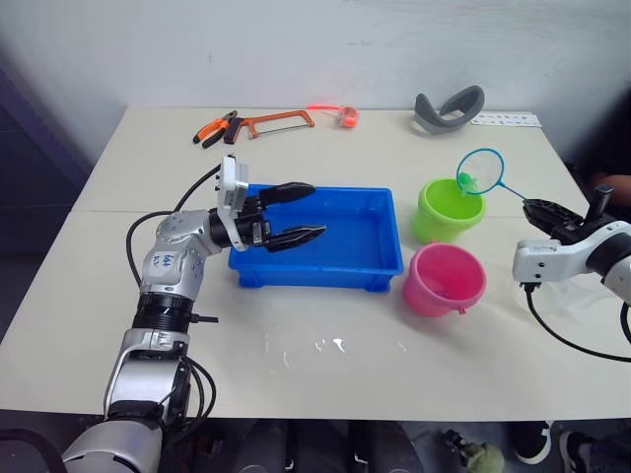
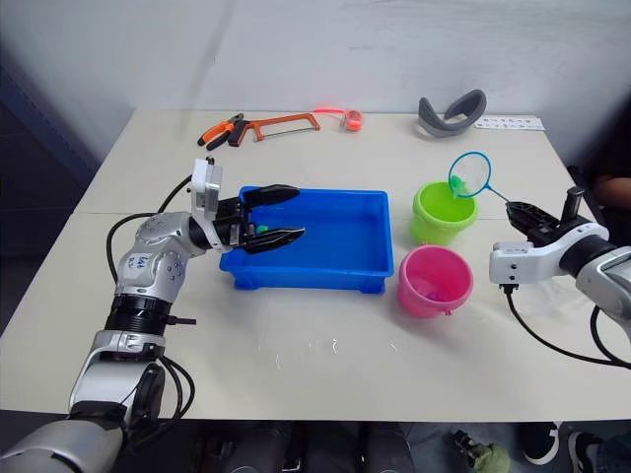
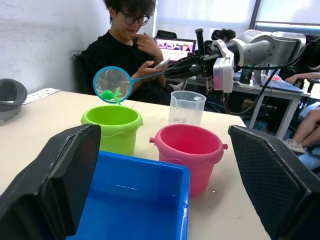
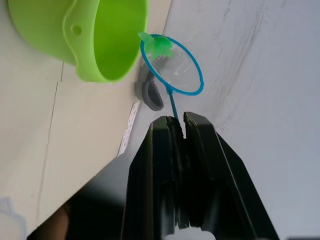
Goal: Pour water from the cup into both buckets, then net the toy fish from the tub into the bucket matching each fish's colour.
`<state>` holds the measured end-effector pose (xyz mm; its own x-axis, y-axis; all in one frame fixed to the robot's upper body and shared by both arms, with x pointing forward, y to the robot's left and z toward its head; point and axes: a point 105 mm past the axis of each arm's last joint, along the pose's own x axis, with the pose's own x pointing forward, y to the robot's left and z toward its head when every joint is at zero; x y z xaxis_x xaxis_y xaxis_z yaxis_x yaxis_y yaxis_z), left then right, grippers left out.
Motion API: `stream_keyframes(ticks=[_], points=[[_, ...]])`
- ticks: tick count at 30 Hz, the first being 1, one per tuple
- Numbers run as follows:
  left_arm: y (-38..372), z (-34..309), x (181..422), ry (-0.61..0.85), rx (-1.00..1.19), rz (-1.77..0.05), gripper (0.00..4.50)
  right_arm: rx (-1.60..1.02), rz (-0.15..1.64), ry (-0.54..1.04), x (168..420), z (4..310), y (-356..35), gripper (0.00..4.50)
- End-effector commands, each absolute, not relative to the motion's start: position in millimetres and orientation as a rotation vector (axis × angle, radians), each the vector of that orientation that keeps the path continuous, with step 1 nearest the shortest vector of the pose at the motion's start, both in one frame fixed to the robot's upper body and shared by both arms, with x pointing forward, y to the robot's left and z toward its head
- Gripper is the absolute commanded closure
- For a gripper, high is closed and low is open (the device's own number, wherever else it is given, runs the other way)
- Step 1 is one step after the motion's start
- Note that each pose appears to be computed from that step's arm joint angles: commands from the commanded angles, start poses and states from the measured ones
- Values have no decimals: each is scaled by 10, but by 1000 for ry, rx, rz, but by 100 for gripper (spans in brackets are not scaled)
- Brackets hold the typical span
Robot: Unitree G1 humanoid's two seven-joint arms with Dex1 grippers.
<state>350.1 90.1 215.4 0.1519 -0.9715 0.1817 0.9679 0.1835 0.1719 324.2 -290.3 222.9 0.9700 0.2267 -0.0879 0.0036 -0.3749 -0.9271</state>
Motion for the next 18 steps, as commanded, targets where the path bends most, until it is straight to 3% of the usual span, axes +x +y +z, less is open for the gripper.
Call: stream_keyframes(ticks=[1, 7, 18], points=[[858, 2280, 3465, -333, 38, -1401, 6, -2089, 221, -221, 3257, 2313, -2916, 450], [830, 2290, 3491, -344, 29, -1402, 6, -2233, 285, -210, 3287, 2214, -3048, 450], [779, 2343, 3515, -386, -21, -1420, 6, -2365, 372, -330, 3325, 2303, -2953, 450]])
